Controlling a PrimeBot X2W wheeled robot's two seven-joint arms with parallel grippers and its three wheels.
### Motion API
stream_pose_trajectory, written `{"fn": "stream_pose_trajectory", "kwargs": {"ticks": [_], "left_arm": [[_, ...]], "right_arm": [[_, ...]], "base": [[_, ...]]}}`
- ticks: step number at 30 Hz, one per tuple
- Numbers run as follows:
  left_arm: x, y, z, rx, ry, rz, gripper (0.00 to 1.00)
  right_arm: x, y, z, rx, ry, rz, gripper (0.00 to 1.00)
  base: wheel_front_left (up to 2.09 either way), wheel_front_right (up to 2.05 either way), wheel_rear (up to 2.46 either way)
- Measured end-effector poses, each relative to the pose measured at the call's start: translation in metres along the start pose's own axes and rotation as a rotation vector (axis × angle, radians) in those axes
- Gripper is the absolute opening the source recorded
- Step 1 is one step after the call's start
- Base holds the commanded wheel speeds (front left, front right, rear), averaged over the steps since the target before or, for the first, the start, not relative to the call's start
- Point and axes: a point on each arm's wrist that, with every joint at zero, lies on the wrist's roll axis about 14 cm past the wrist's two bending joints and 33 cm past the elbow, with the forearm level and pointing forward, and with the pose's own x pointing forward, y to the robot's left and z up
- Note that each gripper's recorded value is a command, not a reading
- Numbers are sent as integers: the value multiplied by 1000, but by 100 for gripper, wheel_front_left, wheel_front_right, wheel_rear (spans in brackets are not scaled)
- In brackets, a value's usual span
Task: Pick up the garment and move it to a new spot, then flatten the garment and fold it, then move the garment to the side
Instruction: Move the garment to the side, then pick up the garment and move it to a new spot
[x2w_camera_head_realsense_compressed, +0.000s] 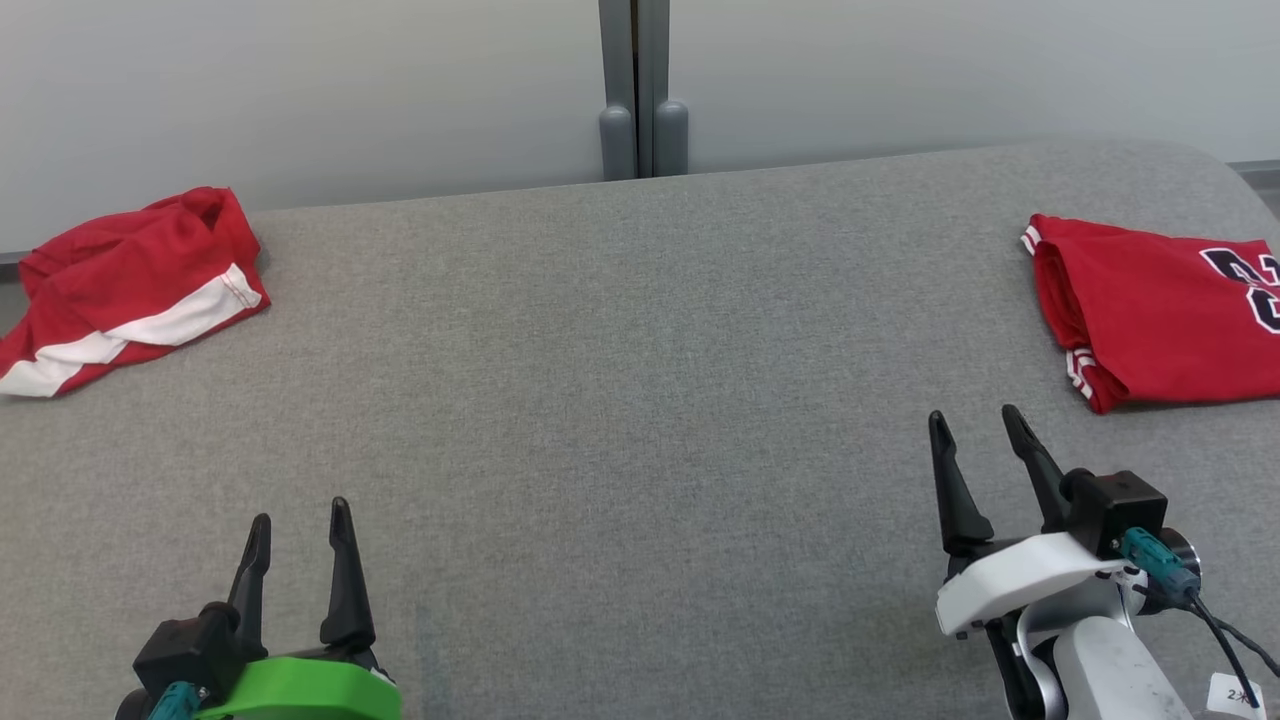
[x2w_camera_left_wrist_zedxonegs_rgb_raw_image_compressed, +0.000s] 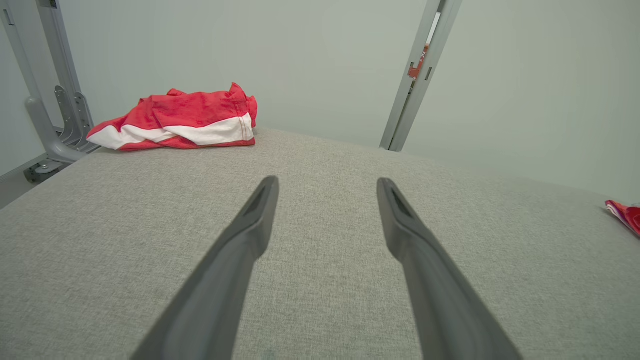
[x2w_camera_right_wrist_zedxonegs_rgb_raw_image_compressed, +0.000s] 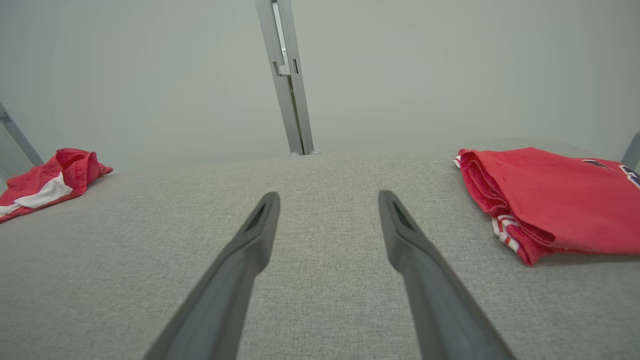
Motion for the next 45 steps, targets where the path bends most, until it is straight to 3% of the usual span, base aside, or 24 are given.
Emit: {"fn": "stream_pose_trajectory", "kwargs": {"ticks": [24,35,45], "left_arm": [[-6,4,-2,-1,7,17,100],[-42,63,22,19,-63,212,100],[-101,119,41,44,-120,429,100]], "right_arm": [[5,16,-4,21,10,43,100],[37,88,-11,26,21,250,100],[50,183,-23,43,51,508,100]], "base": [[0,0,0],[0,0,0],[0,0,0]]}}
